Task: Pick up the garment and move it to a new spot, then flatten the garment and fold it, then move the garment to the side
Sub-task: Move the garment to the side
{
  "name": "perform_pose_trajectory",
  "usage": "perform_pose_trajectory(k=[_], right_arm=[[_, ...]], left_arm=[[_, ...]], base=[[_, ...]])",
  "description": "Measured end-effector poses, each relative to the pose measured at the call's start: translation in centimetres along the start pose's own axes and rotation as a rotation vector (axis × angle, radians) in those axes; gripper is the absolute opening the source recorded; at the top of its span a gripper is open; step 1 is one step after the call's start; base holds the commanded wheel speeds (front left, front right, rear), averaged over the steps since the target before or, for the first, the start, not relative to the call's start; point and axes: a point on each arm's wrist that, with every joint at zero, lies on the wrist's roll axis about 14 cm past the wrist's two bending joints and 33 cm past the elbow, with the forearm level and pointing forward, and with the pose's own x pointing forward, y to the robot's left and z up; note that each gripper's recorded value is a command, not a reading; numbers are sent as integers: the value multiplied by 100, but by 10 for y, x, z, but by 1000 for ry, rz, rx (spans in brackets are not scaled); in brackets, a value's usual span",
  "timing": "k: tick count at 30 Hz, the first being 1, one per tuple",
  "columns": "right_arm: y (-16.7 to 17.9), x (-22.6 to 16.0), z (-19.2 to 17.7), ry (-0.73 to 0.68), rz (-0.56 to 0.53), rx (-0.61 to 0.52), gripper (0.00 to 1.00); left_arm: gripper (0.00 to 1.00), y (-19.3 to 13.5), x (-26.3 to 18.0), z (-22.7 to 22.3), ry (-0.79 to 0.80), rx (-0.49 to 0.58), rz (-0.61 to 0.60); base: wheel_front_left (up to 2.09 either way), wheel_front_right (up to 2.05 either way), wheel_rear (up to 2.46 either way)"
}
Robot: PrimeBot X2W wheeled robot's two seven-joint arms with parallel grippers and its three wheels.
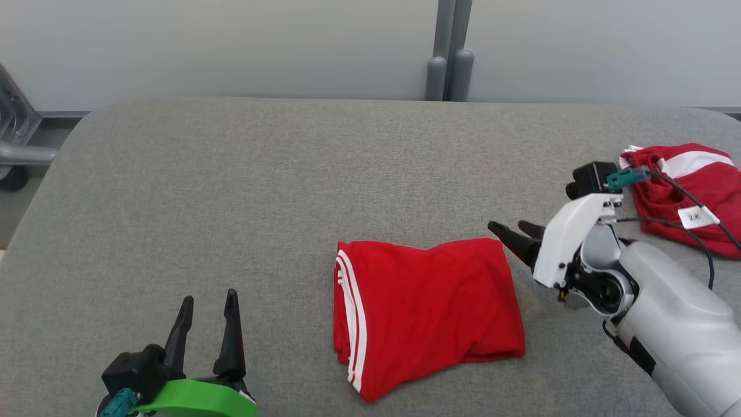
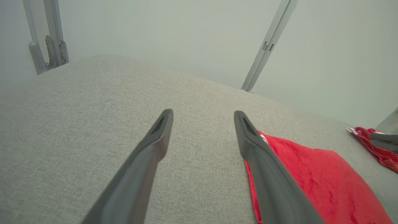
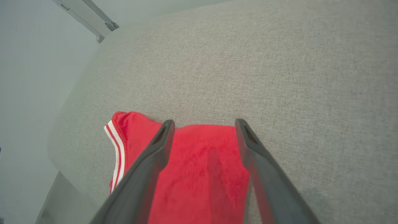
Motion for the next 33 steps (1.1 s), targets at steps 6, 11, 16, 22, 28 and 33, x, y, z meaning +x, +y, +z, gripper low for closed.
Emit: perform_pose_trajectory(k=[6, 11, 16, 22, 28, 33], right_arm=[[-19, -14, -46, 66, -35, 108, 100], [-22, -16, -65, 95, -29, 173, 100], [-24, -14, -72, 112, -25, 202, 100], [-24, -6, -74, 124, -12, 243, 100], [-22, 3, -85, 182, -4, 246, 100], [-11, 11, -92, 214, 26, 238, 67]], left_arm=[[100, -17, 5, -7, 22, -2, -52], [100, -22, 8, -15, 47, 4, -70], [100, -28, 8, -23, 73, 6, -91], [100, -22, 8, -25, 79, 13, -71], [100, -15, 10, -21, 67, 22, -48], [100, -6, 10, -18, 59, 27, -18]], base=[[0, 0, 0], [0, 0, 0], [0, 0, 0], [0, 0, 0], [0, 0, 0], [0, 0, 0]])
